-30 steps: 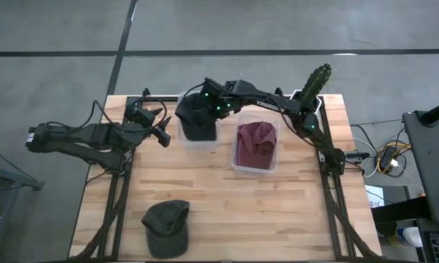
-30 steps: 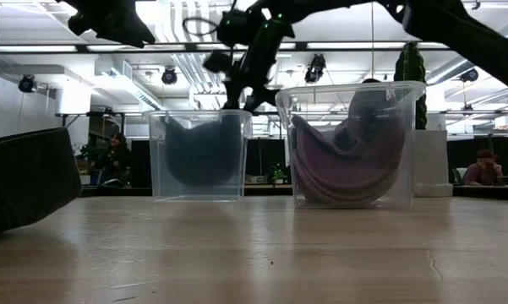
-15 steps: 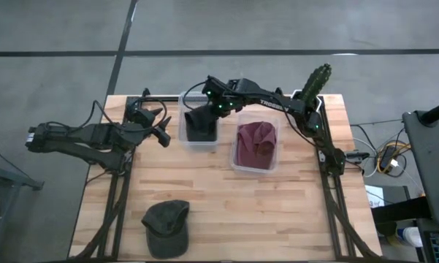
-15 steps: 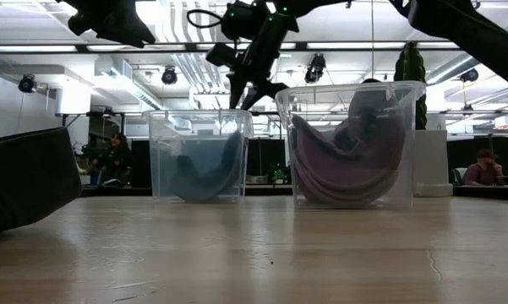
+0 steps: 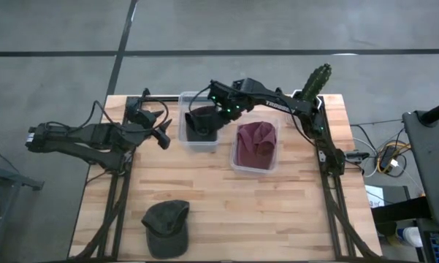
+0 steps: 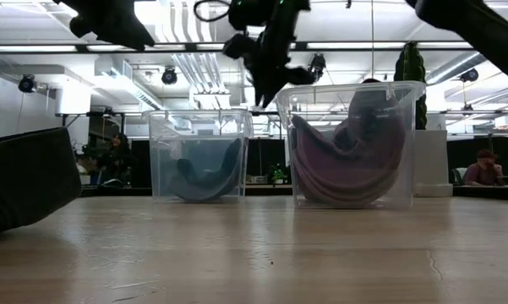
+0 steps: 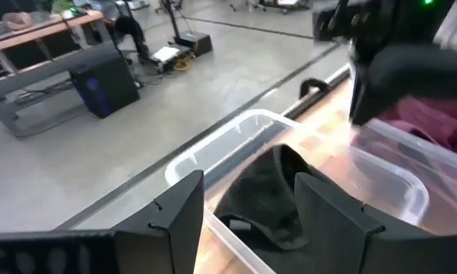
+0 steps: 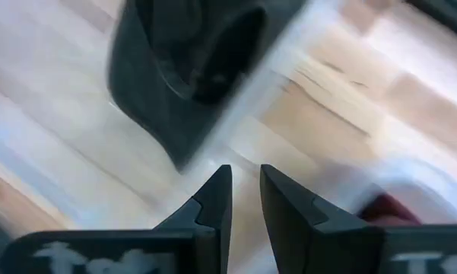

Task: Pick & Place hat
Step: Put the black cap into the left transparent bin

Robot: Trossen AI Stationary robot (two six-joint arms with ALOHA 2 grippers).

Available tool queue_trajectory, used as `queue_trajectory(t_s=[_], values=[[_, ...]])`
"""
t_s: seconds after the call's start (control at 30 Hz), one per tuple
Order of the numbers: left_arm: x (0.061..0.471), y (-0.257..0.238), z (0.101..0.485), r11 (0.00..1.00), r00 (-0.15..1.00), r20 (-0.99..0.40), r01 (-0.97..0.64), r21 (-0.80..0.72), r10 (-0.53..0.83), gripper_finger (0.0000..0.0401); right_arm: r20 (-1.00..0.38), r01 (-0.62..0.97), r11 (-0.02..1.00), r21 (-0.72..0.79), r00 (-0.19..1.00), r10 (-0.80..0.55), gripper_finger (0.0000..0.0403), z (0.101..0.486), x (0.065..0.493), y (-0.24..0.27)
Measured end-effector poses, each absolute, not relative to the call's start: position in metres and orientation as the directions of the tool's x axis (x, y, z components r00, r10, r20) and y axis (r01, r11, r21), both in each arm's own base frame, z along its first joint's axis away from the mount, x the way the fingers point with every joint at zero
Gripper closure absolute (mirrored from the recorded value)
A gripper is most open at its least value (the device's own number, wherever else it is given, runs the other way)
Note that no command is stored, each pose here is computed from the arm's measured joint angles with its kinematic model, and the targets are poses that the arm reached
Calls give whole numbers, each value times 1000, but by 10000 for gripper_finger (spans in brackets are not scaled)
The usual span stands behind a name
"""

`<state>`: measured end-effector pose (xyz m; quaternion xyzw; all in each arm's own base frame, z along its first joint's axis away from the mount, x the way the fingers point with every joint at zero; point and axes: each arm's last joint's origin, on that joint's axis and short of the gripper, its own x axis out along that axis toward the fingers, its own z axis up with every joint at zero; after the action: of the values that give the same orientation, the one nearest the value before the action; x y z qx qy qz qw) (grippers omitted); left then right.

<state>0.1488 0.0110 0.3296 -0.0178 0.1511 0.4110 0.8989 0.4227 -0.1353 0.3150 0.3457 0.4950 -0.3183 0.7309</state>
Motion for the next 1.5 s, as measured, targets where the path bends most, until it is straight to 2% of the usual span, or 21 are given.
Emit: queue_trajectory(t_s=[0.1,0.23,0.4,0.7,1.0,1.27,1.4,1.5], values=[[149,10,326,702,645,-328,-707,88,690,202,-955,785,610,105,251,-158,342,328,411,-119],[148,8,322,756,683,-395,-653,47,615,202,-928,745,667,-35,223,-298,341,349,400,-91],[146,5,316,788,707,-472,-614,-42,526,202,-854,683,709,-175,253,-454,340,379,380,-56],[145,-5,312,824,753,-539,-539,-177,377,202,-820,606,772,-192,333,-465,351,408,313,-13],[147,-20,311,834,784,-544,-493,-249,301,202,-696,563,826,-26,583,-419,351,392,241,10],[163,-36,307,812,769,-590,-495,-308,245,202,-496,463,868,176,804,-328,351,347,196,23],[173,-48,308,813,746,-644,-474,-338,168,202,-382,404,875,268,878,-288,351,323,182,26],[176,-56,309,792,689,-716,-496,-355,111,202,-313,367,875,316,911,-269,351,307,174,27]])
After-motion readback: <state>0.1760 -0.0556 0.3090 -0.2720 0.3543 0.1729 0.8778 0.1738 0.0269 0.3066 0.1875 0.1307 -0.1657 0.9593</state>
